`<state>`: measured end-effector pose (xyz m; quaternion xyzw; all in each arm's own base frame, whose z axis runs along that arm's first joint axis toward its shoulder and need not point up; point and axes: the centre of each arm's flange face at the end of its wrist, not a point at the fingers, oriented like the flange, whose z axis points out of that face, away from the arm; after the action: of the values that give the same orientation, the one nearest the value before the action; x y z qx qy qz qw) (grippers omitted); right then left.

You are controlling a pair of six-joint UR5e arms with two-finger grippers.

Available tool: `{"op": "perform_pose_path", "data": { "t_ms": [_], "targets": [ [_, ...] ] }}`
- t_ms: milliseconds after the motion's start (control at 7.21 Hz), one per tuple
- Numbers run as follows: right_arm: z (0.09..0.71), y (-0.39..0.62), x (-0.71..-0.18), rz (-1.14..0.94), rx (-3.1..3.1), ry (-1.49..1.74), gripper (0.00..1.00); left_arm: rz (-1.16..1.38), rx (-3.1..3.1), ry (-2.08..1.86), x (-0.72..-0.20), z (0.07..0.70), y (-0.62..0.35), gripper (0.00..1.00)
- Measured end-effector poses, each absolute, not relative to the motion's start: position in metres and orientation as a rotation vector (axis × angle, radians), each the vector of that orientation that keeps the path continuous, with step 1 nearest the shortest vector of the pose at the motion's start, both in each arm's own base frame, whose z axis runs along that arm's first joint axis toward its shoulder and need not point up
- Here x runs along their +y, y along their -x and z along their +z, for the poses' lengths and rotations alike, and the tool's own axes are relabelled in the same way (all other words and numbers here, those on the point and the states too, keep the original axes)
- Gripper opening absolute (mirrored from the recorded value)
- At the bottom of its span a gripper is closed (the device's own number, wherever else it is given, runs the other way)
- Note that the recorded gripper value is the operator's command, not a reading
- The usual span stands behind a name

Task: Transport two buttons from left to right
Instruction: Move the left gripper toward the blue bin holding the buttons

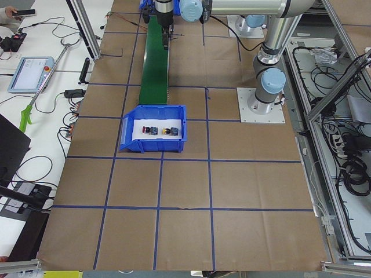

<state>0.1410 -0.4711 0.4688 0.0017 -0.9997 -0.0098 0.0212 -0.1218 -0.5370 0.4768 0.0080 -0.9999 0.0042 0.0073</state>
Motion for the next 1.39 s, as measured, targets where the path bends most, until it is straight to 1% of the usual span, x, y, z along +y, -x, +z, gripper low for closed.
{"op": "perform_pose_path", "data": {
  "t_ms": [1387],
  "targets": [
    [0.466,-0.141,-0.472,-0.036,-3.102,0.0,1.0,0.018,-3.127,0.006,-0.538,0.478,0.11,1.0]
  ]
}}
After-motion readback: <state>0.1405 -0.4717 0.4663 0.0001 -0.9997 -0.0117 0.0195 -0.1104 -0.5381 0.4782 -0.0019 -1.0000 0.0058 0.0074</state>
